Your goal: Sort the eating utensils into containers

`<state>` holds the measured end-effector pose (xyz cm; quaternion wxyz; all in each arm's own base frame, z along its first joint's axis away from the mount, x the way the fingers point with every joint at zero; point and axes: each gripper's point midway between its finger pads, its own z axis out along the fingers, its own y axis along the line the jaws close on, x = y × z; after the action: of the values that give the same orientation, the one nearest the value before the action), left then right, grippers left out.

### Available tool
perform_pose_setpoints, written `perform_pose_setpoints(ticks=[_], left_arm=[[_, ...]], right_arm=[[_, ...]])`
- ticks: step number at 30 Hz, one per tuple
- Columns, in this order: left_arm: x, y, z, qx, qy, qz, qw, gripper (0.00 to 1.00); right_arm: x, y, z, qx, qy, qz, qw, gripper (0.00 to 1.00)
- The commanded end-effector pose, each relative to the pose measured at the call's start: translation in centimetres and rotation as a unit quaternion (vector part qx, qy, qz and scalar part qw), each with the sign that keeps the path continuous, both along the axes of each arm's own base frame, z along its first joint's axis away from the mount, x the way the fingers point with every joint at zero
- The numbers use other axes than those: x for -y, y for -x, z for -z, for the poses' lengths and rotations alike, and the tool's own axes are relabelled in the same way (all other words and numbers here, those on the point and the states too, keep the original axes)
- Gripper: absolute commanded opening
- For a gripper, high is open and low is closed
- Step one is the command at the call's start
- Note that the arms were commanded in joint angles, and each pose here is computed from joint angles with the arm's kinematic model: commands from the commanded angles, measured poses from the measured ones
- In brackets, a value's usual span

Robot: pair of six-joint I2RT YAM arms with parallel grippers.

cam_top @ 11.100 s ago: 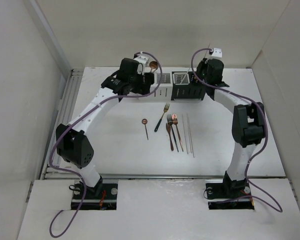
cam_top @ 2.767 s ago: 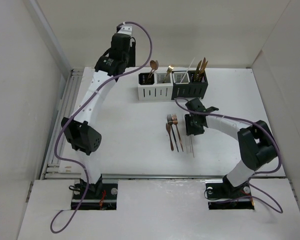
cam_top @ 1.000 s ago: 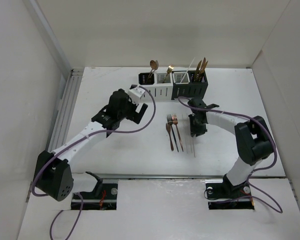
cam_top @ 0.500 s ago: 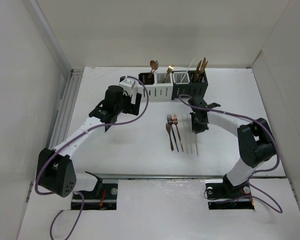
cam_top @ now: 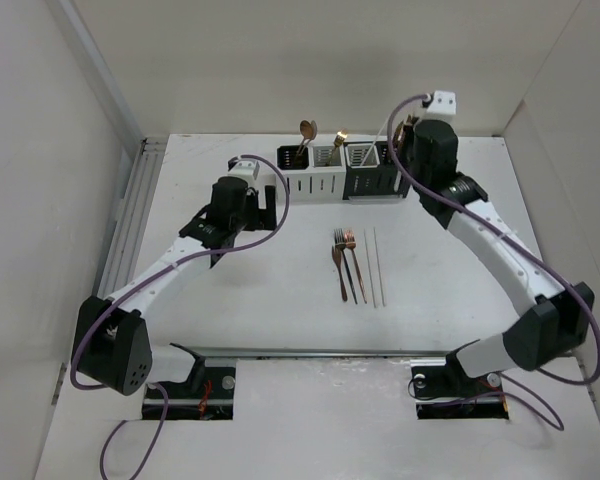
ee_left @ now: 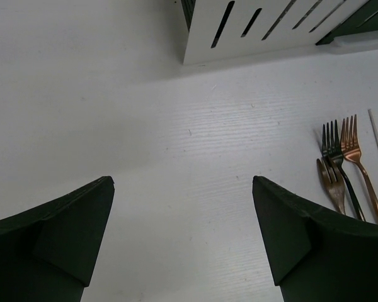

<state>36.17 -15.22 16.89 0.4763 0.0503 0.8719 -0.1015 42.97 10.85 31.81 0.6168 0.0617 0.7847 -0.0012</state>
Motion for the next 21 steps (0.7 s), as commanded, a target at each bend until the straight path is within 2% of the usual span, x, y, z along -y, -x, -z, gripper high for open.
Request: perform_pose_setpoints(ticks=[1,2,3,5,6,7,9,10,16,21], left_arm=[[0.5,0.2,-0.5,0.006,0.019,0.002,1.000,0.90],[0.5,0.2,-0.5,0.006,0.019,0.003,1.000,0.90],[0.5,0.1,-0.1,0.003,0.012,0.005,1.000,0.90],[0.0,-0.1,0.3,0.003,-0.003,0.000,1.000,0.90],[-0.1,-0.2,0.3,0.004,-0.005,-0.004,1.000,0.90],[-0.1,-0.2,0.3,0.005,-0.005,-0.004,1.000,0.90],[-0.5,-0.1,0.7,0.003,-0.015,-0.008,1.000,0.90],[-0.5,-0.1,0.7,0.003,-0.015,-0.008,1.000,0.90],[-0.4,0.2,1.1,-0.004,-0.011,-0.007,1.000,0.89],[-0.3,0.3,1.7,-0.013,-0.013,-0.003,1.000,0.89]], right_arm=[[-1.9,-6.1,-6.2,0.136,-0.014,0.014,0.991,0.00],[-2.4,-7.3,-9.4,0.176,-0.033,0.016,0.984,0.00],[-3.4,-9.5,-7.4,0.165,-0.023,0.015,0.986,0.00],[-3.7,-11.6,-9.2,0.191,-0.034,0.021,0.981,0.00],[-4.1,-12.5,-9.0,0.193,-0.035,0.021,0.980,0.00],[-4.9,-14.1,-6.7,0.177,-0.033,0.021,0.983,0.00],[-4.9,-15.6,-6.5,0.183,-0.042,0.026,0.982,0.00],[-5.6,-16.6,-4.6,0.170,-0.042,0.021,0.984,0.00],[-5.4,-17.2,1.0,0.135,-0.073,0.049,0.987,0.00],[-6.6,-16.3,6.0,0.091,-0.096,0.021,0.991,0.00]])
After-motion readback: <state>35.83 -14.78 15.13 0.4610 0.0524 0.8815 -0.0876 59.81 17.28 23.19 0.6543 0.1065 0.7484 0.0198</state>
